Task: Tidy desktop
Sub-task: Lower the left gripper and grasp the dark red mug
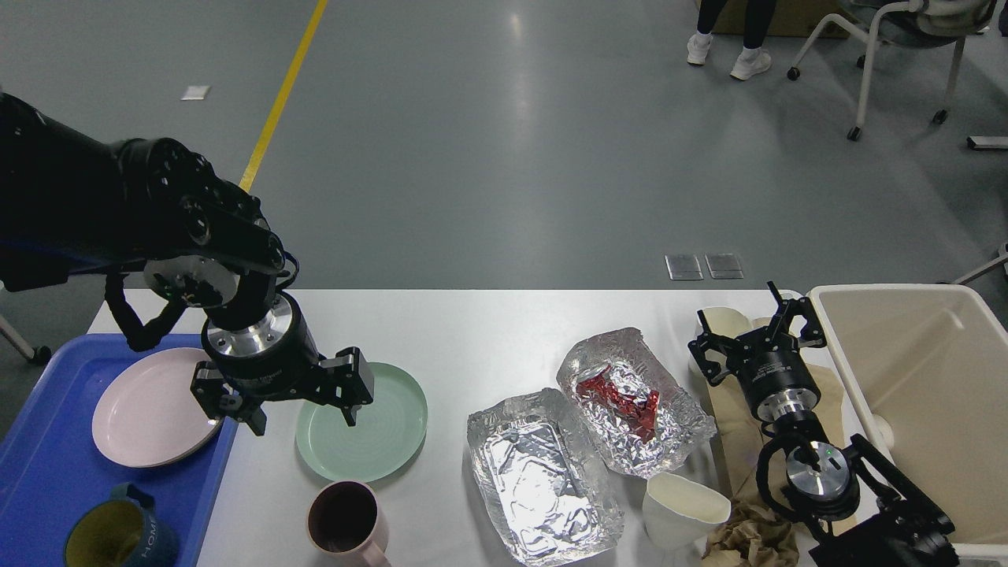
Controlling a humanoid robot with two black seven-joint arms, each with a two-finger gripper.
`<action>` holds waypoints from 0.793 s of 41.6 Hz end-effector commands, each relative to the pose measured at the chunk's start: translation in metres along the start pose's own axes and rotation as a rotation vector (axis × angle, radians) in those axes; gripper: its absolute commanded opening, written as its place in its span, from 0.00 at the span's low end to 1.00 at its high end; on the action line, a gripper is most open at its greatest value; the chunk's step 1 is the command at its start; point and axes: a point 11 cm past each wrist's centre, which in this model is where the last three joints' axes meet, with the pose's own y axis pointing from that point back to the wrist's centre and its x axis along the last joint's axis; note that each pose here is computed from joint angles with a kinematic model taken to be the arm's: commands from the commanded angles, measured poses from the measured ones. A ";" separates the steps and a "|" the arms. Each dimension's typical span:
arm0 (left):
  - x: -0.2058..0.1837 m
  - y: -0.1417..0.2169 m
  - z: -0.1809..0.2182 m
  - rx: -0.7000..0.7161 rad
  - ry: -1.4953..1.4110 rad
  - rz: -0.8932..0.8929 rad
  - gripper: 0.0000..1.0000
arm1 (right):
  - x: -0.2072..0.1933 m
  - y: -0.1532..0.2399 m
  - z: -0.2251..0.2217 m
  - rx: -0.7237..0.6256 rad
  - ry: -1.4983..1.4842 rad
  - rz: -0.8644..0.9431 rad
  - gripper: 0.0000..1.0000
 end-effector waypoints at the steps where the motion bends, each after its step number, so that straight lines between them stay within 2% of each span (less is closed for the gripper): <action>1: -0.008 -0.029 -0.008 0.048 -0.025 -0.022 0.94 | 0.000 0.000 0.000 0.000 0.000 0.001 1.00; 18: -0.029 -0.105 -0.032 0.104 -0.048 0.012 0.92 | 0.000 0.000 0.000 0.001 -0.001 0.000 1.00; 33: -0.028 -0.129 -0.028 0.076 -0.040 0.061 0.87 | 0.000 0.000 0.000 0.001 -0.001 0.000 1.00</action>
